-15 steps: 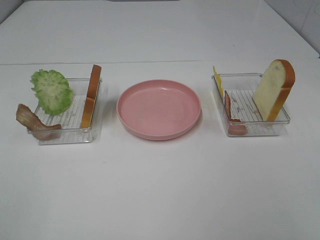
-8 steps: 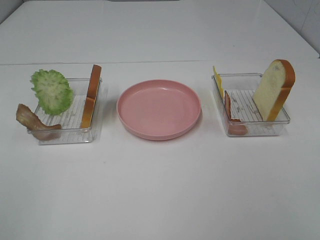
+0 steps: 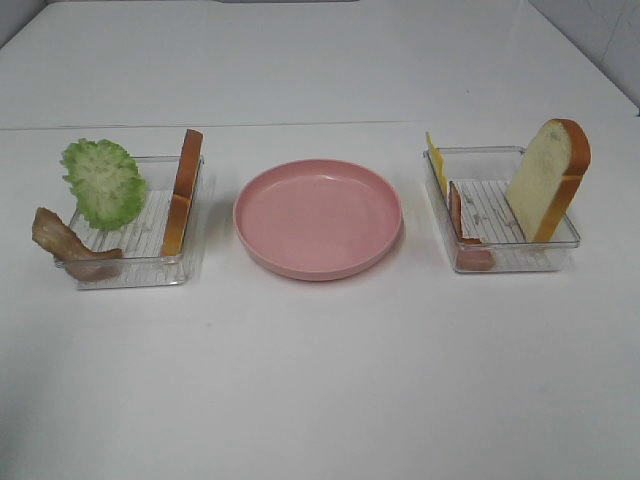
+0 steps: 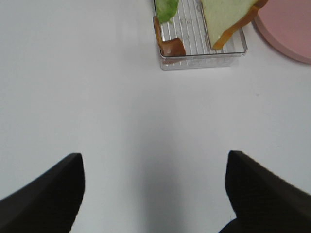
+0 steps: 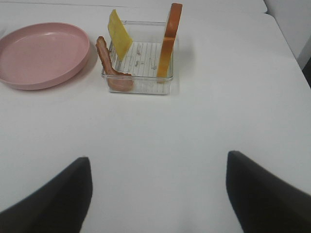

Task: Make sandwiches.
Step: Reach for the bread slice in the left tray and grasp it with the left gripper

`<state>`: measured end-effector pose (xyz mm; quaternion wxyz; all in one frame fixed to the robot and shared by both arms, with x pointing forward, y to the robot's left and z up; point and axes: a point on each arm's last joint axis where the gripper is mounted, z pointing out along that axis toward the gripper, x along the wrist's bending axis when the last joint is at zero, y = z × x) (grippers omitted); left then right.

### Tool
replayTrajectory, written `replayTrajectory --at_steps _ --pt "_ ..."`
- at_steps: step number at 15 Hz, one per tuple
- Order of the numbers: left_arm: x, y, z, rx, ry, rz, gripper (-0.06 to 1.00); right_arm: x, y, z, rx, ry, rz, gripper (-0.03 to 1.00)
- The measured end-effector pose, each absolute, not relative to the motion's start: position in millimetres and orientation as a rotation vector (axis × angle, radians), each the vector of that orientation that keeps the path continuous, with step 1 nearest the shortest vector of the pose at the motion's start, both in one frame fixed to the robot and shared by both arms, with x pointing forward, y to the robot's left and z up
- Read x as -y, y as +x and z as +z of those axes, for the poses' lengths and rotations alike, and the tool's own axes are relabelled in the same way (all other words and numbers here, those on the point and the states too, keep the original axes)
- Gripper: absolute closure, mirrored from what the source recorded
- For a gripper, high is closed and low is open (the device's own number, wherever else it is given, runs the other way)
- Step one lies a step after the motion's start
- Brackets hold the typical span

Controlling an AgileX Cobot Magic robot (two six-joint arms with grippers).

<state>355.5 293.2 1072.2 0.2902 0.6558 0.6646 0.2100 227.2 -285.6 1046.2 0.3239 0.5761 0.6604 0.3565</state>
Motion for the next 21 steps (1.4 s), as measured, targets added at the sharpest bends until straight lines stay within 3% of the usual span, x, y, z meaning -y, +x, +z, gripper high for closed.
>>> replayTrajectory --at_steps 4,9,13,21 --pt "-291.3 445.5 1081.8 -1.889 1.809 0.364 0.19 285.6 227.2 1046.2 -1.733 1.511 0.935 0.24" --pt "-279.2 511.1 1090.4 -1.909 1.834 0.184 0.19 285.6 227.2 1046.2 -1.733 1.511 0.935 0.24" --pt "-226.2 583.0 1087.9 -1.866 1.943 0.095 0.19 285.6 227.2 1046.2 -1.733 1.511 0.935 0.24" --pt "-146.5 657.5 1049.0 -1.879 2.131 0.134 0.19 285.6 227.2 1046.2 -1.733 1.511 0.935 0.24"
